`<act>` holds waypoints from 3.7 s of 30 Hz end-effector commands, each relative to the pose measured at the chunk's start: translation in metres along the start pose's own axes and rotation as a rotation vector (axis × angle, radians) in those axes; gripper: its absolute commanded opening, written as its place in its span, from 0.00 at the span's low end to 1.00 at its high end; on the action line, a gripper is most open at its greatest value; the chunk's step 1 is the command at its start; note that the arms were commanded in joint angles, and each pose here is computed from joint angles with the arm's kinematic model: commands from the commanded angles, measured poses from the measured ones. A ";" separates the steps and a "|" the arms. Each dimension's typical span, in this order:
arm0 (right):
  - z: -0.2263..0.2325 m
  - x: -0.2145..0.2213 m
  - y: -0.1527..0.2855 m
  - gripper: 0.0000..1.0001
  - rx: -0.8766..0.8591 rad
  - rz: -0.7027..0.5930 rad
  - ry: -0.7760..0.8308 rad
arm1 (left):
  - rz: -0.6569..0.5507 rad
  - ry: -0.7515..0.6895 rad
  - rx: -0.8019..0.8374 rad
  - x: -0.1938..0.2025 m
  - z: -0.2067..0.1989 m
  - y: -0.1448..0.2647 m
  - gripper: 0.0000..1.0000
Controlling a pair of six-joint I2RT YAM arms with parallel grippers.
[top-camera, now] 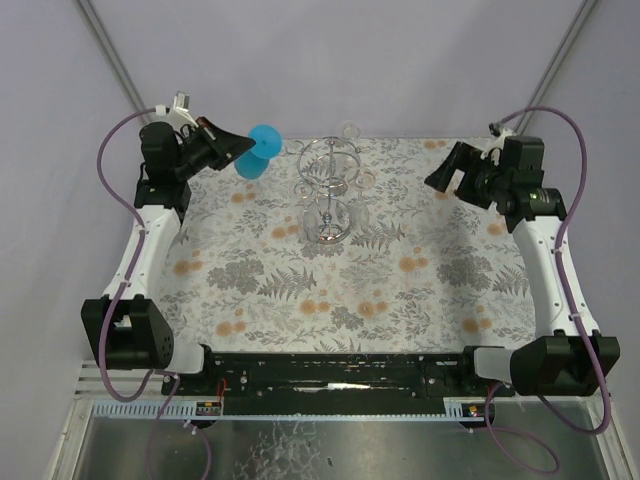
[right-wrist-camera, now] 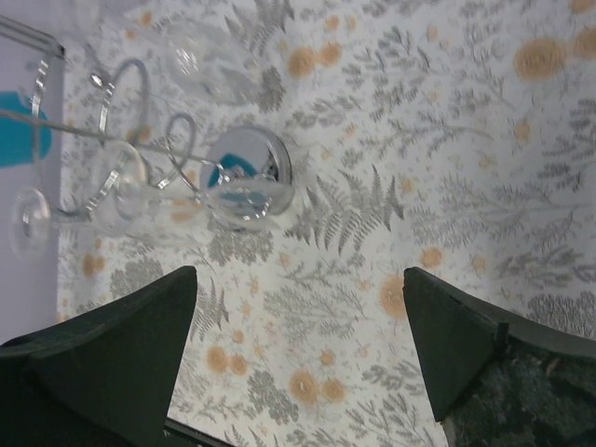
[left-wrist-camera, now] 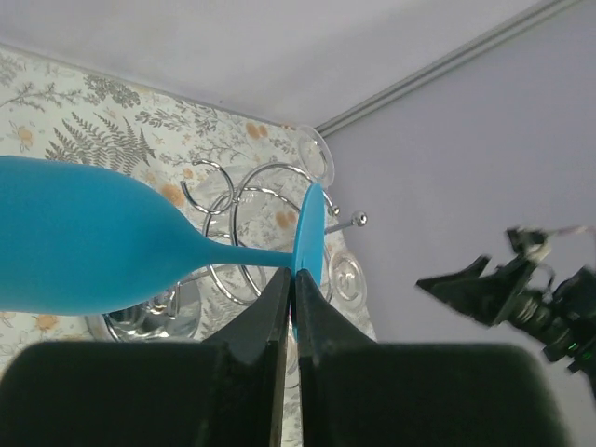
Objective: Take the wine glass off the wine glass rack
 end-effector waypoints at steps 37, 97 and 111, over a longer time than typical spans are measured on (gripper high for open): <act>0.042 -0.116 0.057 0.99 -0.244 -0.042 -0.087 | 0.400 -1.797 0.708 0.313 -0.102 -0.021 0.00; 0.094 -0.012 0.020 0.46 -0.422 0.246 -0.119 | 0.472 -1.917 0.835 0.359 -0.075 -0.011 0.00; 0.082 -0.045 0.028 0.47 -0.287 0.168 -0.041 | 0.310 -1.818 0.682 0.330 -0.105 -0.030 1.00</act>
Point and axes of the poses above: each gripper's point midway between its finger pads, its own y axis back along the fingers, its own z axis along the line the jaws close on, x = y × z, the point moved 1 cm from there along y, back along the fingers, and after that the axes turned 15 degrees about y, right-handed, at the moved point
